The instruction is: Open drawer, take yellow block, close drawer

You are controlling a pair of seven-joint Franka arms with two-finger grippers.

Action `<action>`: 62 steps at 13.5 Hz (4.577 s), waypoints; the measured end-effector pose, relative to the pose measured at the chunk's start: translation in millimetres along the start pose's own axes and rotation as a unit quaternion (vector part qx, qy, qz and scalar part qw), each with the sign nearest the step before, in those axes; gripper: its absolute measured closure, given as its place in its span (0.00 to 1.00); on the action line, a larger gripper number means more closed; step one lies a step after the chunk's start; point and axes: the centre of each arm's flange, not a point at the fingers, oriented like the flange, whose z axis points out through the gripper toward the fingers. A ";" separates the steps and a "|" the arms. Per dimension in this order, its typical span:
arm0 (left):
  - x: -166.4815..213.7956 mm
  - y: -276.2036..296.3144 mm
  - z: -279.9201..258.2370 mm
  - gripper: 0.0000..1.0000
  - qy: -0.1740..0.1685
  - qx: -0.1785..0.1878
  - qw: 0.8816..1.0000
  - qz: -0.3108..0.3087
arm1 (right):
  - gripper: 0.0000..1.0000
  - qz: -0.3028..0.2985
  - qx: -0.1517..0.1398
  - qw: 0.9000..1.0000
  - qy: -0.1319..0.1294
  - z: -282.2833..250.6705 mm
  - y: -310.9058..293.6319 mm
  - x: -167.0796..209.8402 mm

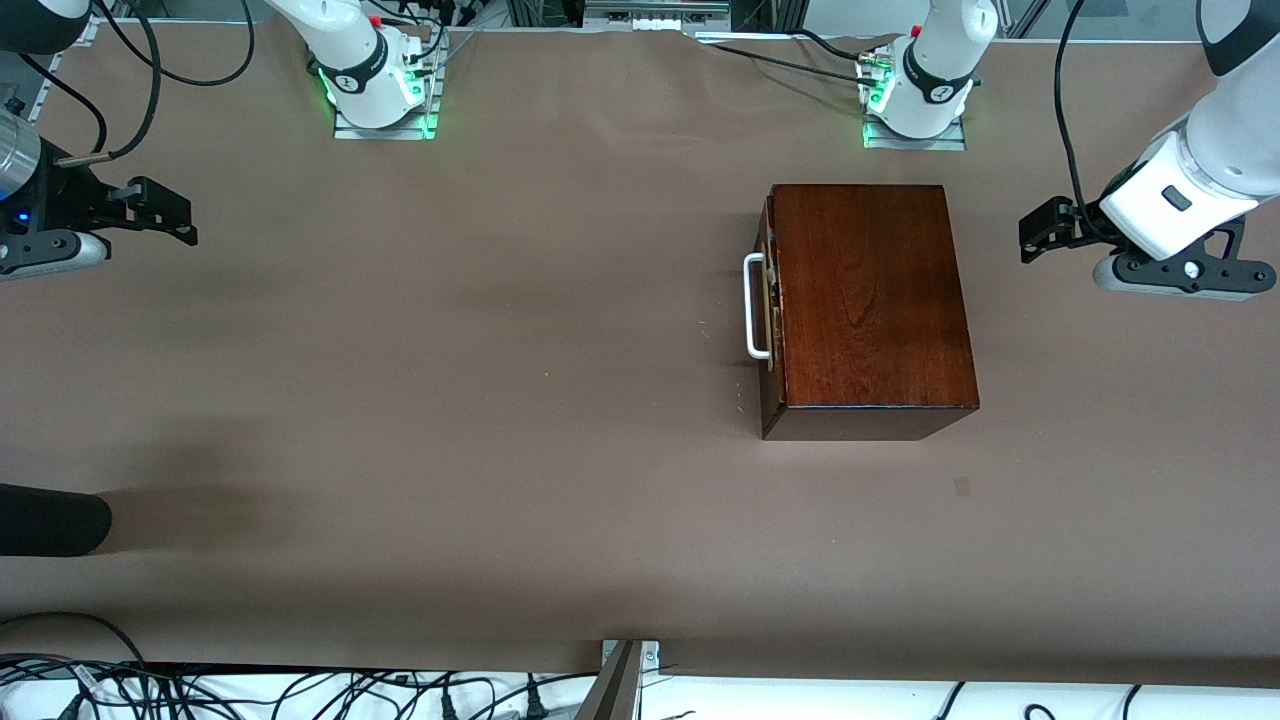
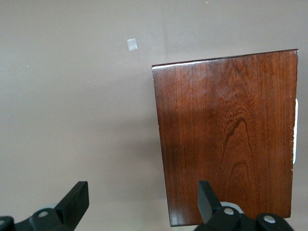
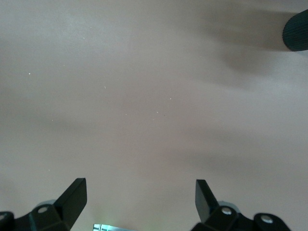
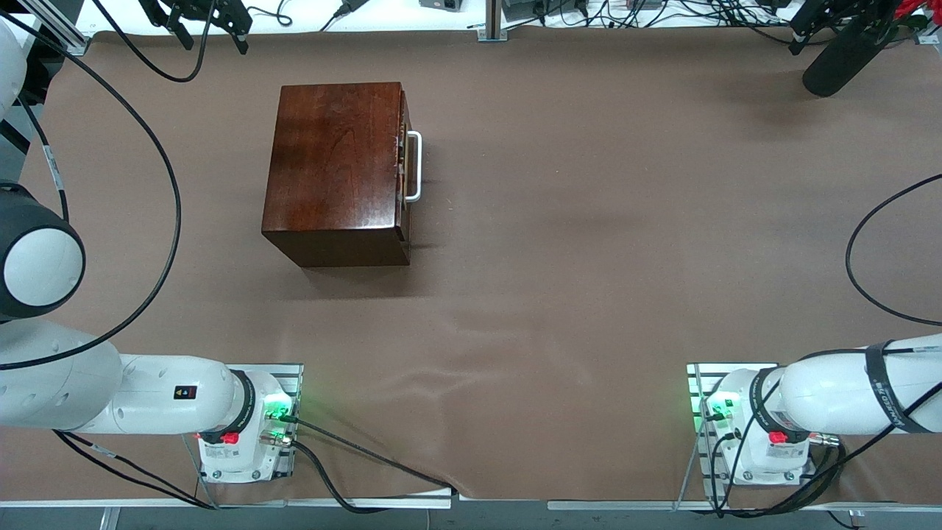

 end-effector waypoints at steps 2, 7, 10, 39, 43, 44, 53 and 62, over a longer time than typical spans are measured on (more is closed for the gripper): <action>0.0 0.0 0.0 0.00 0.000 0.000 1.000 0.000 | 0.00 0.000 0.000 1.000 0.000 0.0 0.0 0.0; 0.0 0.0 0.0 0.00 0.000 0.000 1.000 0.000 | 0.00 0.000 0.000 1.000 0.000 0.0 0.0 0.0; 0.0 0.0 0.0 0.00 0.000 0.000 1.000 0.000 | 0.00 0.000 0.000 1.000 0.000 0.0 0.0 0.0; 15.2 206.1 113.2 0.00 -0.022 0.008 0.999 0.047 | 0.00 -0.003 0.002 1.000 0.020 -3.6 -3.5 4.8; -2.1 297.5 159.4 0.00 -0.008 0.013 1.000 0.027 | 0.00 -0.002 0.011 1.000 0.025 -4.3 -5.3 5.9; -8.6 315.5 167.3 0.00 -0.004 0.022 0.999 0.025 | 0.00 -0.002 0.011 1.000 0.027 -4.5 -5.2 6.1; -29.7 385.9 264.1 0.00 0.023 0.137 0.989 0.045 | 0.00 -0.002 0.011 1.000 0.028 -4.7 -4.8 6.3; -21.9 391.6 305.4 0.00 0.029 0.148 0.988 0.043 | 0.00 -0.001 0.011 1.000 0.028 -4.7 -4.4 6.3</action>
